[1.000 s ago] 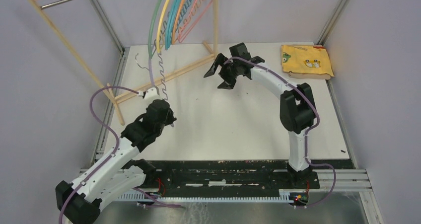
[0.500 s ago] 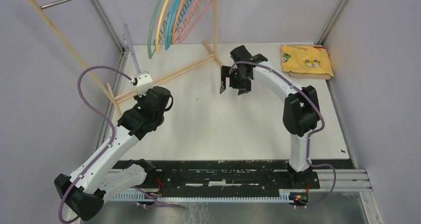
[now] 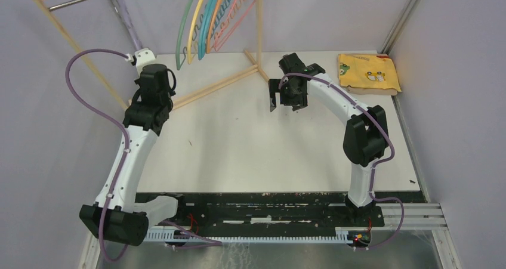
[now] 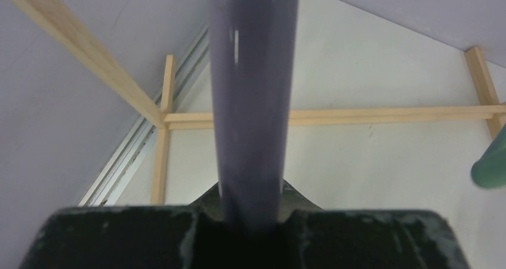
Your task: Organize the hangers
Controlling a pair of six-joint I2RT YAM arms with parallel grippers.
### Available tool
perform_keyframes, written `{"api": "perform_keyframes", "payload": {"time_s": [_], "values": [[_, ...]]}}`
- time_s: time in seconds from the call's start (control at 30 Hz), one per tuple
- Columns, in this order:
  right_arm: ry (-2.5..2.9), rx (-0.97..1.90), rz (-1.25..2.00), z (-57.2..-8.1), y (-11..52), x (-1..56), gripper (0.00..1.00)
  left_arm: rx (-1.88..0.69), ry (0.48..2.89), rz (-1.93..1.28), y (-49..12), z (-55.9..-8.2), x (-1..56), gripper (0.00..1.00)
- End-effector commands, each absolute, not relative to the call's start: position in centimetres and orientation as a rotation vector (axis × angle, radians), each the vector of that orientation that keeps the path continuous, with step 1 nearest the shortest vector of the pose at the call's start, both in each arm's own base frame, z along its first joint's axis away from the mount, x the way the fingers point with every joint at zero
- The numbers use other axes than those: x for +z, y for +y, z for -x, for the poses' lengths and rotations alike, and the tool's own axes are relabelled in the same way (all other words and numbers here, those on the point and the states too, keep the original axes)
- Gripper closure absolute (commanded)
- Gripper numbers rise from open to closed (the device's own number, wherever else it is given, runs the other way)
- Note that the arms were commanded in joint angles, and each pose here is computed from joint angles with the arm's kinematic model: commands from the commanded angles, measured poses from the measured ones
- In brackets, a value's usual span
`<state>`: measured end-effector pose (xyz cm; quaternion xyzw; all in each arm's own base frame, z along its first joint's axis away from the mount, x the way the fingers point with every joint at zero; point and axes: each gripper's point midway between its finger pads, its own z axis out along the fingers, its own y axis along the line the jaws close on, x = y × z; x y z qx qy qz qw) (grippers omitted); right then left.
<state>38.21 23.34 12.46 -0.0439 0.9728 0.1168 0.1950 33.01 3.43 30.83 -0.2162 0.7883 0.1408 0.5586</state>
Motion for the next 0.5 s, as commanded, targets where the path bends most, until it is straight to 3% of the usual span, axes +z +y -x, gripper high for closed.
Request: {"api": "perform_keyframes", "payload": {"time_s": [0.0,0.47], "values": [[2.654,0.324,0.123,-39.0,23.2,14.7,0.00,0.206,1.771,0.350,2.2,-36.8,36.2,0.97],[2.670,0.301,0.120,-40.0,23.6,14.1,0.00,0.141,1.760,0.315,1.5,-39.9,37.4,0.97]]}}
